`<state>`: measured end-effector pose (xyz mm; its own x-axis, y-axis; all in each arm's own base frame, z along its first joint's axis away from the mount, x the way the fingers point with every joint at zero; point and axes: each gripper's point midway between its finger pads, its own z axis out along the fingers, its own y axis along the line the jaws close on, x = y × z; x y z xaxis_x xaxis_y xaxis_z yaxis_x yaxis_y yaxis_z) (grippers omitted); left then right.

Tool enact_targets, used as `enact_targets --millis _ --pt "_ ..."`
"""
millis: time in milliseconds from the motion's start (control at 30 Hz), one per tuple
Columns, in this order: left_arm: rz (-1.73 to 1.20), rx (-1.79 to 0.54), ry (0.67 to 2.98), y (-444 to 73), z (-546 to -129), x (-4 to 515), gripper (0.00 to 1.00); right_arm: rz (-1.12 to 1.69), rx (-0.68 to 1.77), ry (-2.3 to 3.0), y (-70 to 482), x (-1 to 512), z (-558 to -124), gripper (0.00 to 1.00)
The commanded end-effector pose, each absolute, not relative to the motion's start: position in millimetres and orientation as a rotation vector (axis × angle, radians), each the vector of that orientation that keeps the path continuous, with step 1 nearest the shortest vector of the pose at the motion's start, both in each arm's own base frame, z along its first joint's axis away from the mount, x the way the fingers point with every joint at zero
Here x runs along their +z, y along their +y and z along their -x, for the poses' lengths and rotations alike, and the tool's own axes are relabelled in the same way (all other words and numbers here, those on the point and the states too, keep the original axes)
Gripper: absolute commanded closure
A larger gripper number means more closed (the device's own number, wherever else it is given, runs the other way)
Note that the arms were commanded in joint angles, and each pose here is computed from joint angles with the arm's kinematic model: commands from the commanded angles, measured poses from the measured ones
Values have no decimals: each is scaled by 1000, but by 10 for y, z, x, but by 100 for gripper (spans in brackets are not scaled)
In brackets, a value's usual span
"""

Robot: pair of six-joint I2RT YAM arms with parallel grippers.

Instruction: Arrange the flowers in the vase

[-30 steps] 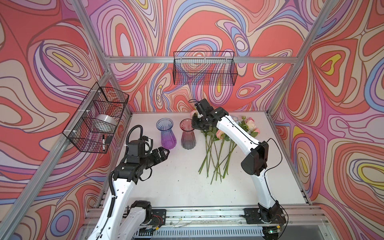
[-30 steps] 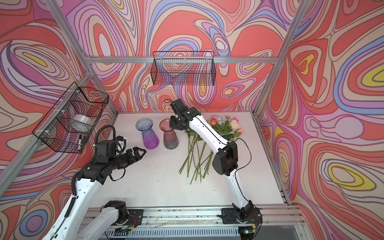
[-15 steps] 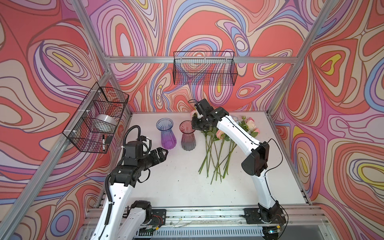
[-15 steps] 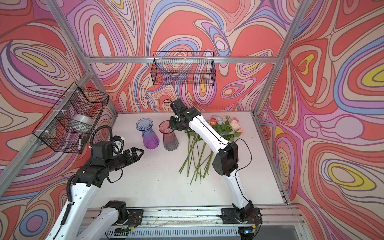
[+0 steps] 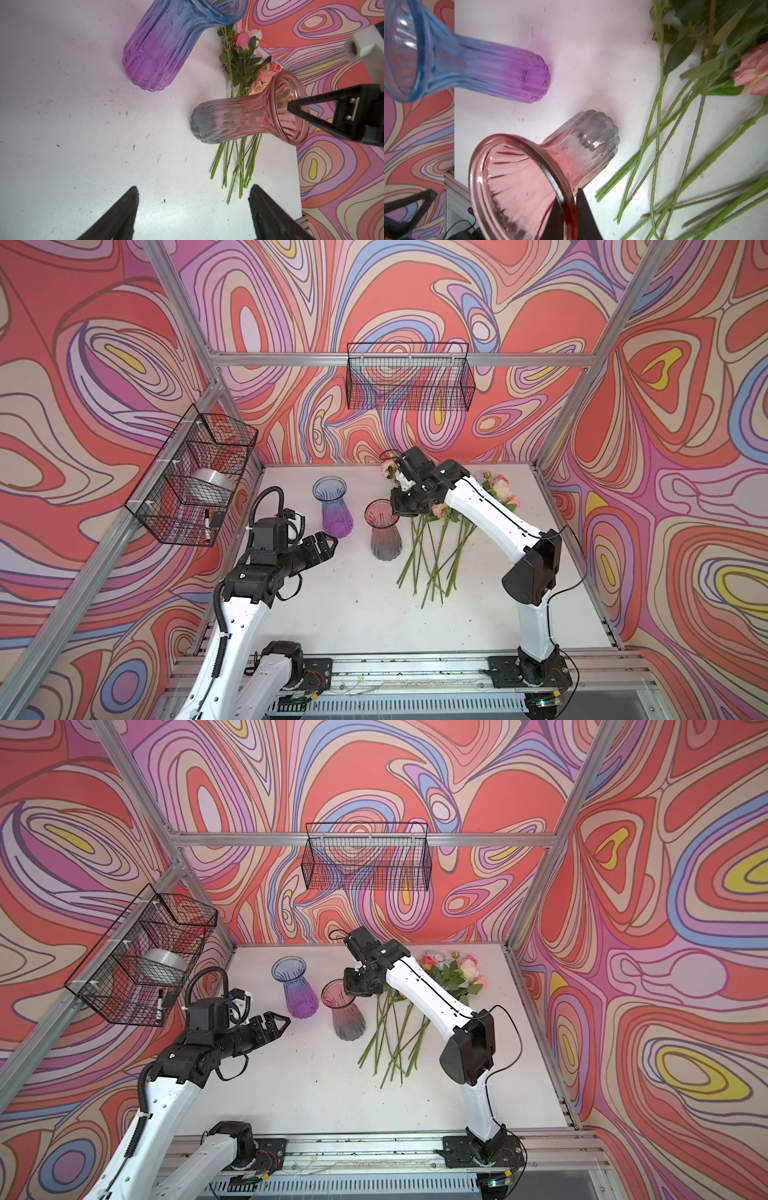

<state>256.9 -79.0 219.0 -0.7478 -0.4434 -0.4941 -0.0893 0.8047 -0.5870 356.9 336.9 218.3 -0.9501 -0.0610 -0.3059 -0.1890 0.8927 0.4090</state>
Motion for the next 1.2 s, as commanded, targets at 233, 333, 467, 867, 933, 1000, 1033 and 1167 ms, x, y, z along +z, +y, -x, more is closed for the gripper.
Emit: enact_targets --millis 233,333,467,867,933,1000,1033,1167 --pt "376 -823 2300 -907 -2688 2359 18 311 764 2839 3604 2147 -3075 100" --pt "375 -831 2304 -918 -2704 2363 17 326 719 2829 3572 2186 -3106 90" --pt "363 -847 2312 -945 -2715 2379 17 351 712 2809 3576 2290 -3128 75" --pt "314 -820 2276 -926 -2707 2626 14 327 618 2593 3358 2950 -3380 61" --pt "311 -824 2261 -927 -2707 2704 15 308 596 2512 3255 3166 -3440 65" --pt "313 -832 2246 -931 -2710 2788 16 288 539 2420 3118 3379 -3514 67" --pt "315 -834 2235 -929 -2714 2832 16 276 520 2390 3059 3438 -3548 70" --pt "342 -871 2200 -948 -2772 2953 18 239 471 2332 2752 3458 -3692 78"
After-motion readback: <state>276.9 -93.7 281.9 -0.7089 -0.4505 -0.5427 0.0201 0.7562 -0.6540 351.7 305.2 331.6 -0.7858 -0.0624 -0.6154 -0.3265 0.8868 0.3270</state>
